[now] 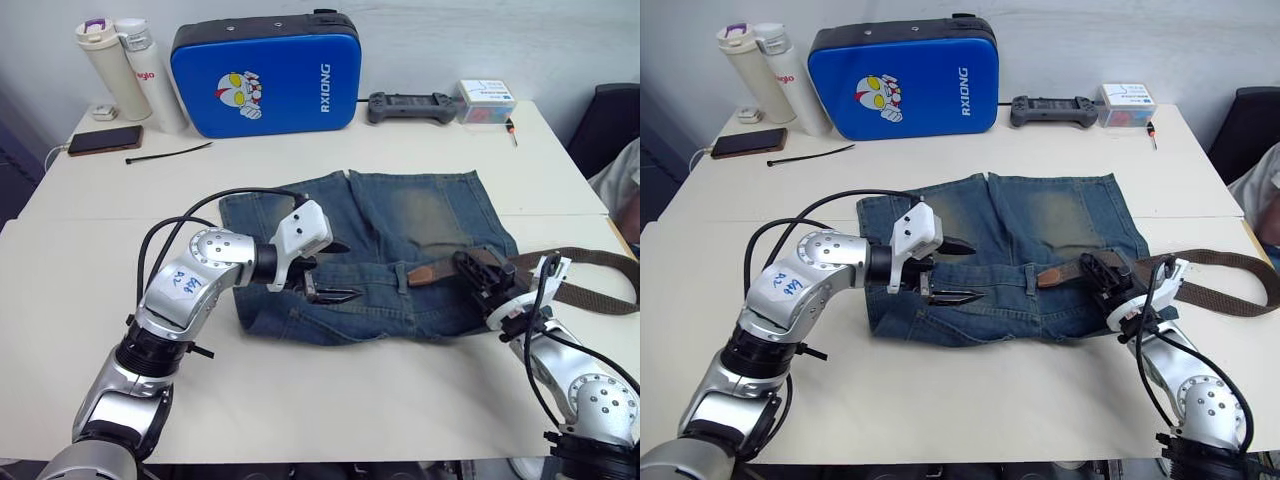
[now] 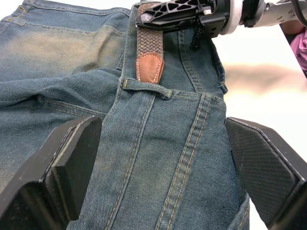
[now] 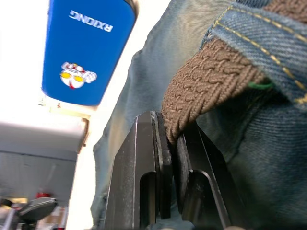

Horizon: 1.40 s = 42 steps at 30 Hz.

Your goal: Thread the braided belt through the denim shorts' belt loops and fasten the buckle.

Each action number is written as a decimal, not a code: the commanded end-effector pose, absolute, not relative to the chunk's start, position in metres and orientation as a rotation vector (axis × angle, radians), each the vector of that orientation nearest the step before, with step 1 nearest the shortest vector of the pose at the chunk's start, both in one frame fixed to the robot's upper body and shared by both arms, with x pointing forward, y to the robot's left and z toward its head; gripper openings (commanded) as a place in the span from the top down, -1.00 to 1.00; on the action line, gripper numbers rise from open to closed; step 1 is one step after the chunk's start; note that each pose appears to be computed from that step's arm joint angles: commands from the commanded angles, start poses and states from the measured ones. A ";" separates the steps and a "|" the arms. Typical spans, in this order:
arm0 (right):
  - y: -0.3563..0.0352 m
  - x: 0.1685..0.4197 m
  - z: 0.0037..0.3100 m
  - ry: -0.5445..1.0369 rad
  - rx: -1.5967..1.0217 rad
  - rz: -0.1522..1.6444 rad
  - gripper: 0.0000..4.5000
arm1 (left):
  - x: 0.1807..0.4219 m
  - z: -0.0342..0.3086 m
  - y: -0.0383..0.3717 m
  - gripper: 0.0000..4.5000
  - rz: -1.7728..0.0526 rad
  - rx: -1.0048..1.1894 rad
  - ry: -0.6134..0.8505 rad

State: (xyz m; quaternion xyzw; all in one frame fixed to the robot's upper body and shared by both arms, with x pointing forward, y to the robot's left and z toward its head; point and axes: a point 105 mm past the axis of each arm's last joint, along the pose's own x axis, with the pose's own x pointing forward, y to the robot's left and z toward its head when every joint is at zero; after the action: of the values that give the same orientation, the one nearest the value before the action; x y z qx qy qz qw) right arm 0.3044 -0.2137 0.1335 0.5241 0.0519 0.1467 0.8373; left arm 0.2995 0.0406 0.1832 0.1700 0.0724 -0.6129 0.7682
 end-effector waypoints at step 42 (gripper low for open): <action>-0.226 0.312 0.112 -0.056 1.006 0.222 0.99 | 0.300 0.204 0.058 -1.00 -1.268 0.416 0.121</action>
State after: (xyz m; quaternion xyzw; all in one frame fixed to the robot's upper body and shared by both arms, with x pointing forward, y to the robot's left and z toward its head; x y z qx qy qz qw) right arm 0.3140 -0.2112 0.1206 0.4830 -0.0213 0.1463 0.8630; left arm 0.3035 0.0624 0.1929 0.1831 0.0792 -0.5842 0.7868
